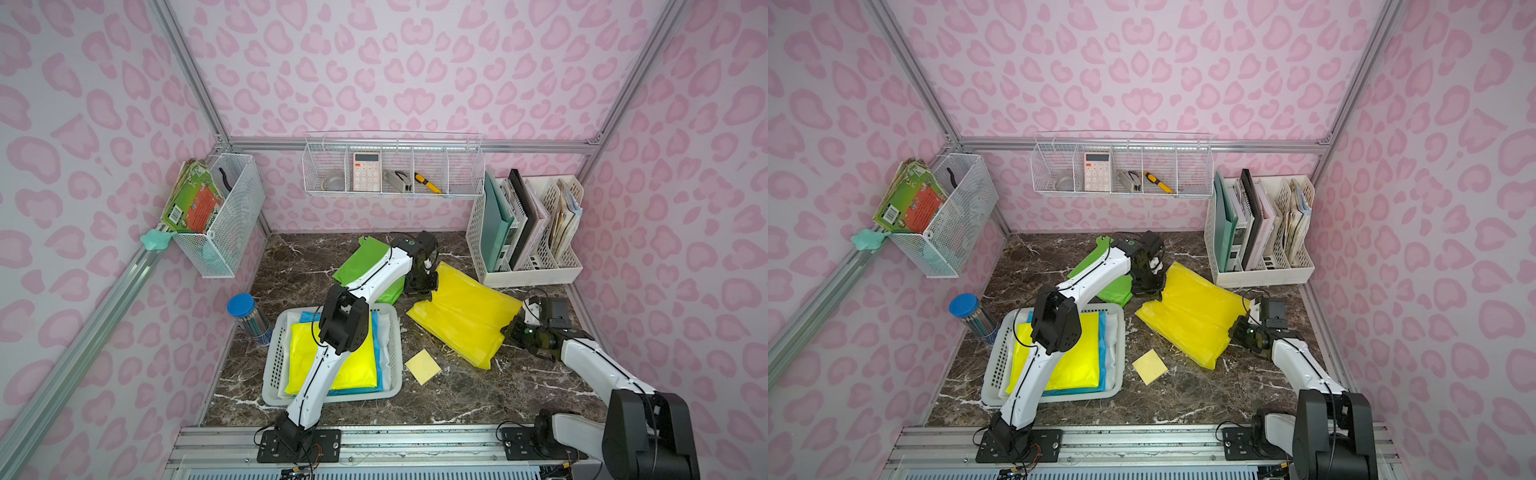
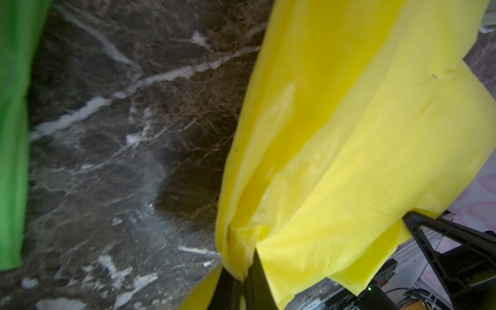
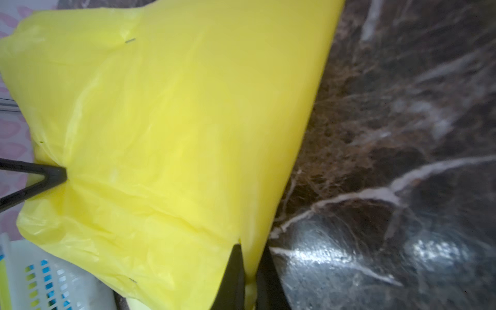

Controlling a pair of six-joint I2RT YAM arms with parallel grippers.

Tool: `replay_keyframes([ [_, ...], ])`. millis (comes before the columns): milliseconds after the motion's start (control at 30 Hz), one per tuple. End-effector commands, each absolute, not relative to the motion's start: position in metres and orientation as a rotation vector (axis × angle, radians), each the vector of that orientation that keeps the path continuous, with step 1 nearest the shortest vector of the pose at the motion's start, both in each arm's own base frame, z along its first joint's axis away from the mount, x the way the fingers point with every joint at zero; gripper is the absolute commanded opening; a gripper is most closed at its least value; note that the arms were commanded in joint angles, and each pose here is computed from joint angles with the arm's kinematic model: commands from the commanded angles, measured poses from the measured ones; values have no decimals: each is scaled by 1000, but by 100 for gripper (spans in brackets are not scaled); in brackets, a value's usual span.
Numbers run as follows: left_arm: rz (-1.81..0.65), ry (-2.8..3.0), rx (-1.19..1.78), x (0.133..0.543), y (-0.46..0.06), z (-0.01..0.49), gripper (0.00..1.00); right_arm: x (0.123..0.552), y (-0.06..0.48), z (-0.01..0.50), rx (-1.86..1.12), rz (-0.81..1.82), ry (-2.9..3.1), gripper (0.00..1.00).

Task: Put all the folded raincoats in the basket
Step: Pick up the raincoat from the center of the board, then place the raincoat in the basket.

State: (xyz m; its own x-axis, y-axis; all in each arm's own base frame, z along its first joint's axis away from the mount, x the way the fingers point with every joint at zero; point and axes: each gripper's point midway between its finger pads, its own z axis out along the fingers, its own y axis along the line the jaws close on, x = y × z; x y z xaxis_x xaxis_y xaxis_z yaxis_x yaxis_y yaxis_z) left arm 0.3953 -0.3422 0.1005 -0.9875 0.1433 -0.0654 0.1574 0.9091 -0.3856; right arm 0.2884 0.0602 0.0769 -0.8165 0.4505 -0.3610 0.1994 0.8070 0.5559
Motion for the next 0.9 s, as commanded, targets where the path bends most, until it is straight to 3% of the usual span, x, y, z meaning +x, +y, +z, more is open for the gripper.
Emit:
replay_keyframes([
  [0, -535, 3019, 225, 385, -323, 136, 0, 290, 71, 108, 444, 764, 2470, 0],
  [167, -350, 2962, 152, 364, -277, 195, 0, 298, 121, 165, 290, 893, 2413, 0],
  [400, 15, 2925, -99, 299, -166, 234, 0, 280, 261, 209, -4, 1152, 2410, 0],
  [667, 126, 2808, -379, 206, -49, 246, 0, 224, 403, 189, -333, 1314, 2515, 0],
  [867, 120, 2777, -510, 165, -20, 234, 0, 195, 437, 145, -432, 1292, 2636, 0],
])
